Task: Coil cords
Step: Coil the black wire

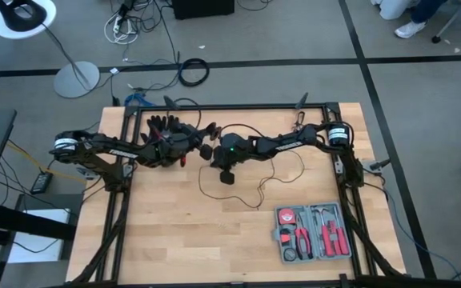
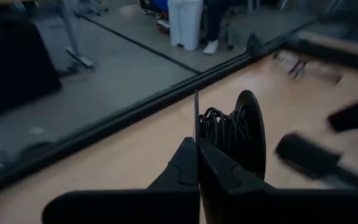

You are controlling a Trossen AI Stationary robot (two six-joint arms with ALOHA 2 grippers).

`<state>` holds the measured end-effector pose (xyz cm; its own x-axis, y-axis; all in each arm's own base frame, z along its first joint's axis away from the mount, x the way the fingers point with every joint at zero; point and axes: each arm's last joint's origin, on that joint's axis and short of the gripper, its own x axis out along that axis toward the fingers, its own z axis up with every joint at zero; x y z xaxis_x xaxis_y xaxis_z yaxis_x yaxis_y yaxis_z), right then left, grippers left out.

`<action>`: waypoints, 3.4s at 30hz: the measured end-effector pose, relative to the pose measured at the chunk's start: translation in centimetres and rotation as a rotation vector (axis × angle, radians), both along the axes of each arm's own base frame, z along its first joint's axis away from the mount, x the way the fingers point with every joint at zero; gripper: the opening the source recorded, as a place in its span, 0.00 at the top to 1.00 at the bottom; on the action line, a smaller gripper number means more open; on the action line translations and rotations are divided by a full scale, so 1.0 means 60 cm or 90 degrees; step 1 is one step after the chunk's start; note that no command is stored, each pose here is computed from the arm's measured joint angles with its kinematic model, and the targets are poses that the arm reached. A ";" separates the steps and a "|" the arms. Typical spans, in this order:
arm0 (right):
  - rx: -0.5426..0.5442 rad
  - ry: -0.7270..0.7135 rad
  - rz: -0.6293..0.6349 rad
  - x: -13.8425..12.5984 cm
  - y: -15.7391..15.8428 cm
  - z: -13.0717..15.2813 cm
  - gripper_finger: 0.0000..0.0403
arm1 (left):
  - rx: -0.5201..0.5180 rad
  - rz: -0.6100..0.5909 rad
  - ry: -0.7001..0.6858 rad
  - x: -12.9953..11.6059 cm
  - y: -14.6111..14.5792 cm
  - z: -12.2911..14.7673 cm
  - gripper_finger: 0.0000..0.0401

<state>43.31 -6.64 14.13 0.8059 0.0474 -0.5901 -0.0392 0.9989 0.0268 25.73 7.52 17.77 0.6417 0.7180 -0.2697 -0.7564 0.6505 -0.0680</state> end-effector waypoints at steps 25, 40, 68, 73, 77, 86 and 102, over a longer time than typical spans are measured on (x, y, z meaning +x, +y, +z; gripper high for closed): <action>-0.024 -0.063 -0.166 0.004 -0.012 0.029 1.00 | -0.128 -0.079 -0.063 0.000 0.010 -0.006 1.00; 0.013 -0.007 -0.223 -0.005 -0.014 0.016 1.00 | -0.126 -0.106 -0.166 0.007 0.011 0.015 1.00; 0.034 -0.026 -0.188 -0.015 -0.022 0.053 1.00 | -0.074 -0.123 -0.009 0.001 0.009 -0.006 1.00; 0.055 -0.034 -0.159 -0.025 -0.030 0.079 1.00 | -0.071 -0.119 -0.011 0.001 0.009 -0.005 1.00; 0.071 -0.005 -0.146 -0.034 -0.038 0.079 1.00 | -0.072 -0.119 -0.010 0.001 0.009 -0.005 1.00; 0.109 0.020 -0.108 -0.041 -0.049 0.074 1.00 | -0.075 -0.127 -0.023 0.002 0.009 -0.003 1.00; 0.064 0.114 -0.175 -0.056 -0.045 0.057 0.99 | -0.064 -0.150 -0.111 0.008 0.009 0.016 1.00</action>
